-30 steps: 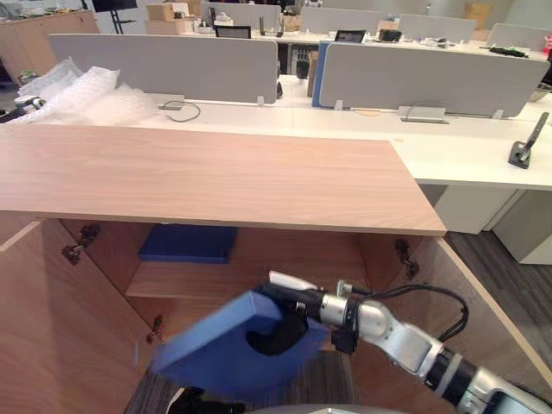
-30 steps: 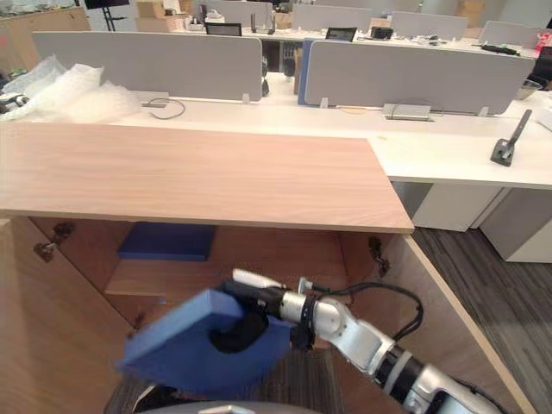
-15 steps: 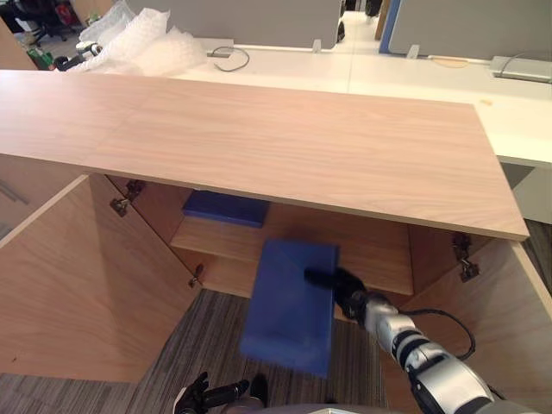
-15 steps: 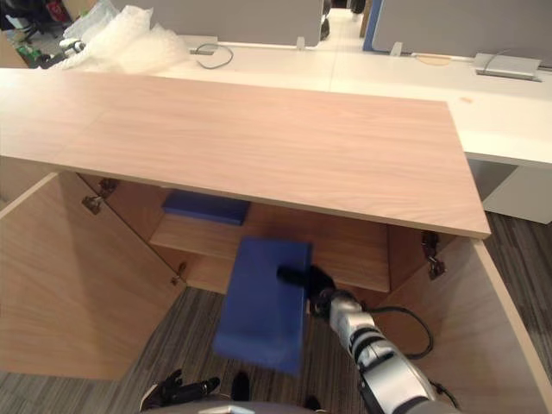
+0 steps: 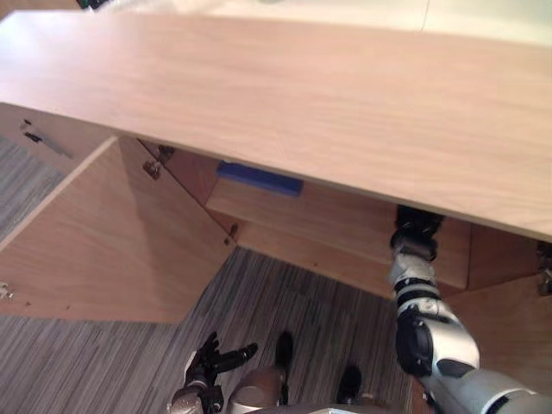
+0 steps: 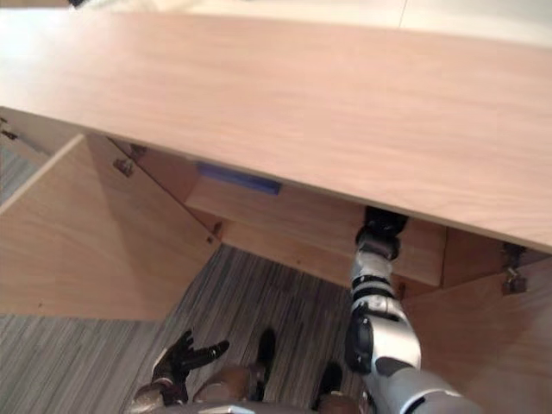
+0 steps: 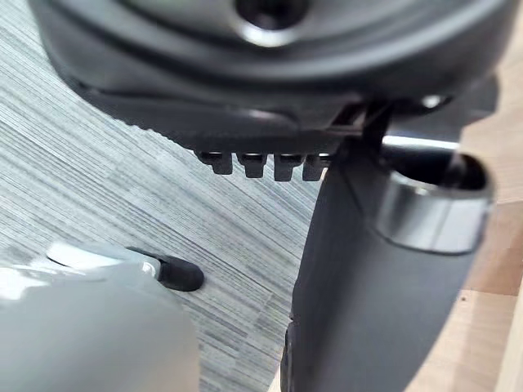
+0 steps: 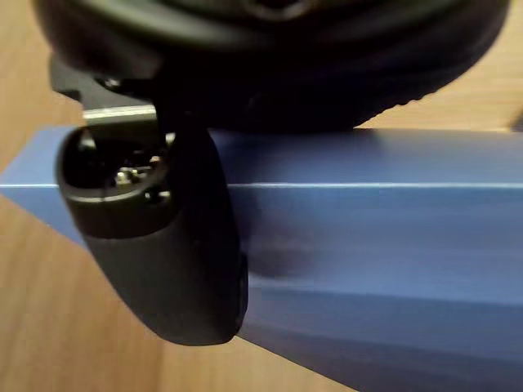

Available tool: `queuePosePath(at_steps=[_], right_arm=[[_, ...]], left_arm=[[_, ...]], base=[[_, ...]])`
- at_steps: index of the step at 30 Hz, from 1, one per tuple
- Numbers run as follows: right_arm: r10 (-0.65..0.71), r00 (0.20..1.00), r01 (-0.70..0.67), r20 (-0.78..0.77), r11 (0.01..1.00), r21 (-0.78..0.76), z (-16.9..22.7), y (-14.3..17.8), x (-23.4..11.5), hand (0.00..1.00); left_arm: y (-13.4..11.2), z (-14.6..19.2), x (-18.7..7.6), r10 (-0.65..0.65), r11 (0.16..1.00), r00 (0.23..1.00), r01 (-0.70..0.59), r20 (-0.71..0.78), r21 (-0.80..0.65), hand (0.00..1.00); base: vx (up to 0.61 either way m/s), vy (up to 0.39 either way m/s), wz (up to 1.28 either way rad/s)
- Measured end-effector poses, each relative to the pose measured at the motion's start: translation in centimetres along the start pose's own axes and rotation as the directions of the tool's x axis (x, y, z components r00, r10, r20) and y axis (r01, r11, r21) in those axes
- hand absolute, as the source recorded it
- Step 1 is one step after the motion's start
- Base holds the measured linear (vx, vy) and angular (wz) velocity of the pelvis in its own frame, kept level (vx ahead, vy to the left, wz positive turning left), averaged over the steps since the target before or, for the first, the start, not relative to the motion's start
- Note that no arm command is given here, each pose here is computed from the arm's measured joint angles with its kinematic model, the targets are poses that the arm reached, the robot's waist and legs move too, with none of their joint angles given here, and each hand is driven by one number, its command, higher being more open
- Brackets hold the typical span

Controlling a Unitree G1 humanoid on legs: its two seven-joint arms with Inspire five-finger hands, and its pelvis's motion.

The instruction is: Walk over to the cabinet, pick up the folder, carry it to the office cabinet, place the folder inside the office cabinet, then close the office cabinet door

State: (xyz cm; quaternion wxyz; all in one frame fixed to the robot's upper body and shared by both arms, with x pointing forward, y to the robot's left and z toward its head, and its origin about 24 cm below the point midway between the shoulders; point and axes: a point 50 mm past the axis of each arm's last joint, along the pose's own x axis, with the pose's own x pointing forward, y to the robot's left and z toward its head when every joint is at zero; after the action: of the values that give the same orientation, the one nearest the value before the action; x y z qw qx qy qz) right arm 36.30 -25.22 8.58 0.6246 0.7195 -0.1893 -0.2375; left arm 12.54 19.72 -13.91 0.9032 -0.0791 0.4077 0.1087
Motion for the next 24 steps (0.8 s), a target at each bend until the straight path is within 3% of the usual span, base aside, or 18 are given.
queuePosePath(at_steps=[4, 12, 24], right_arm=[[0.09, 0.993, -0.096, 0.076, 0.992, 0.076, 0.8, 6.9, 1.5, 0.0], [0.15, 0.989, -0.15, 0.007, 0.982, 0.115, -1.9, 13.3, 1.2, 0.0], [0.109, 0.979, -0.136, -0.172, 0.978, -0.158, -7.3, 16.3, 0.5, 0.0]], left_arm=[[-0.1, 1.8, 0.5, 0.01, 1.0, 0.999, -0.009, 0.053, -0.028, 1.0], [-0.4, 4.0, 0.5, 0.001, 0.997, 0.985, 0.013, 0.17, -0.078, 1.0], [-0.7, 5.6, 0.5, 0.003, 0.994, 0.971, 0.023, 0.241, -0.104, 1.0]], base=[[-0.18, -0.027, 0.11], [-0.17, -0.12, 0.07], [-0.1, -0.012, 0.04]])
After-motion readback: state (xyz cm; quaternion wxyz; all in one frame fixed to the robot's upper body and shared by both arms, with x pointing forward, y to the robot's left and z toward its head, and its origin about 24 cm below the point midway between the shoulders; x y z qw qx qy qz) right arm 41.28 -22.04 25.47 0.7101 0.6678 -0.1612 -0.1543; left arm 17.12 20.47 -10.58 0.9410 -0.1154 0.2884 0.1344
